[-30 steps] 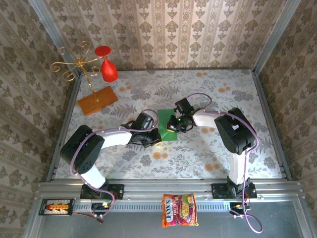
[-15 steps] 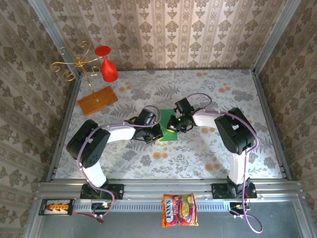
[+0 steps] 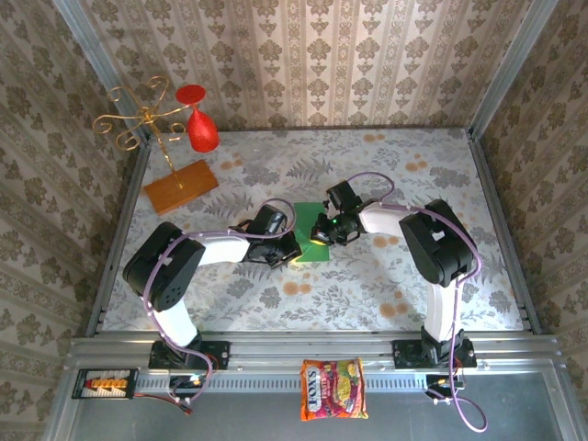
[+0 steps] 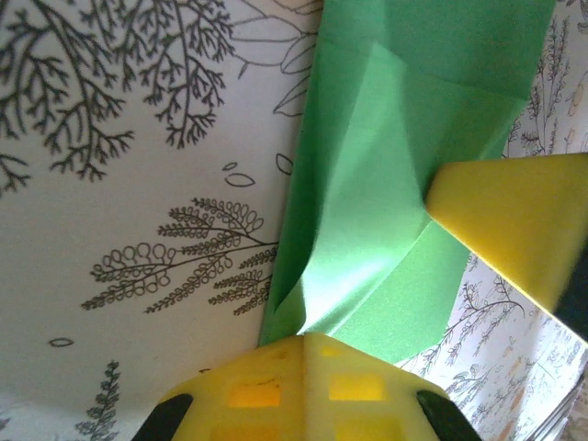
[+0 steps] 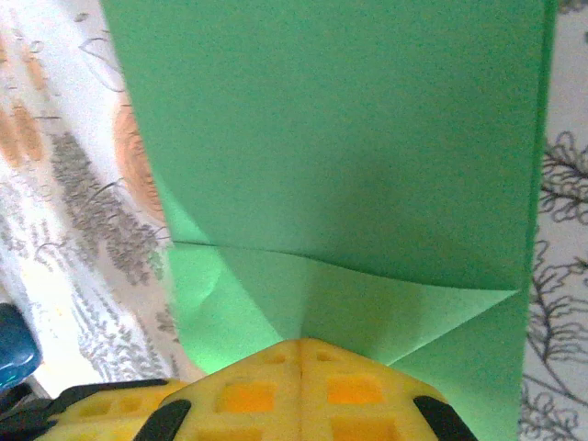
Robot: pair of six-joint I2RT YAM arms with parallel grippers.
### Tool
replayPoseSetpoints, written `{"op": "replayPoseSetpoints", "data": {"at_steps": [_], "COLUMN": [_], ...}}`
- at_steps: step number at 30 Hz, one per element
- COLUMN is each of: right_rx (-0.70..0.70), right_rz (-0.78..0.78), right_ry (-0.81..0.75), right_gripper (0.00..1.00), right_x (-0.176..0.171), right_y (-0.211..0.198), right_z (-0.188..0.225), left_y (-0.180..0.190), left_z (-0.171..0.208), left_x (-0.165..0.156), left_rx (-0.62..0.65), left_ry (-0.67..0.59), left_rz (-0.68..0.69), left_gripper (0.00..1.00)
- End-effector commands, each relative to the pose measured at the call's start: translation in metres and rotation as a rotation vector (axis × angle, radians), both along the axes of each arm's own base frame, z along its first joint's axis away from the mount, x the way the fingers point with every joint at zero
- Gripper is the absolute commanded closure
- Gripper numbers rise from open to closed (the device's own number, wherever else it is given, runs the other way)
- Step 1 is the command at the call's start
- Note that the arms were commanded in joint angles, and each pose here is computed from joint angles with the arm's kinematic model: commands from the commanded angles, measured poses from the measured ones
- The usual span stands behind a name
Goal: Fold a paper plane with a square sheet of paper (pick it up from the middle)
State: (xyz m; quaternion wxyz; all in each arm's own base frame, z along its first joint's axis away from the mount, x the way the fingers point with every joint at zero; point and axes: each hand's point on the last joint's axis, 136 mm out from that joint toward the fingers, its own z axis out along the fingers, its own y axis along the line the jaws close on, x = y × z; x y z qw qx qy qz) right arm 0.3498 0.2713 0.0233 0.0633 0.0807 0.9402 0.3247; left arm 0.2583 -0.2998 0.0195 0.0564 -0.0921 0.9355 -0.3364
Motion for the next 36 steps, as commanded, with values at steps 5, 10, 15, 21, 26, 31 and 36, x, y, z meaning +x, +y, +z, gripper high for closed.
{"op": "replayPoseSetpoints", "data": {"at_steps": [5,10,15,21,26,31,36], "right_rx": [0.077,0.049,0.041,0.044,0.036,-0.011,-0.068], "right_rz": [0.109,0.110,0.128,0.145,0.153,0.137,0.121], "right_ry": [-0.081,-0.033,-0.008,0.005,0.018,0.035,0.073], "right_gripper": [0.92,0.95,0.96,0.96,0.97,0.97,0.97], "right_x": [-0.013,-0.026,-0.029,-0.027,-0.027,-0.029,-0.034], "right_y": [0.013,0.010,0.014,0.020,0.023,0.015,0.006], "right_z": [0.045,0.022,0.009,0.002,-0.006,-0.018,-0.029], "left_y": [0.022,0.023,0.023,0.021,0.020,0.017,0.005], "left_z": [-0.032,-0.034,-0.034,-0.033,-0.031,-0.023,0.004], "left_x": [-0.024,-0.024,-0.024,-0.025,-0.024,-0.022,-0.010], "left_rx": [0.109,0.111,0.111,0.108,0.104,0.092,0.027], "left_ry": [0.122,0.125,0.126,0.126,0.124,0.110,0.034], "left_rz": [0.014,0.014,0.014,0.007,0.003,-0.005,-0.018], "left_gripper": [1.00,1.00,1.00,1.00,1.00,1.00,1.00]}}
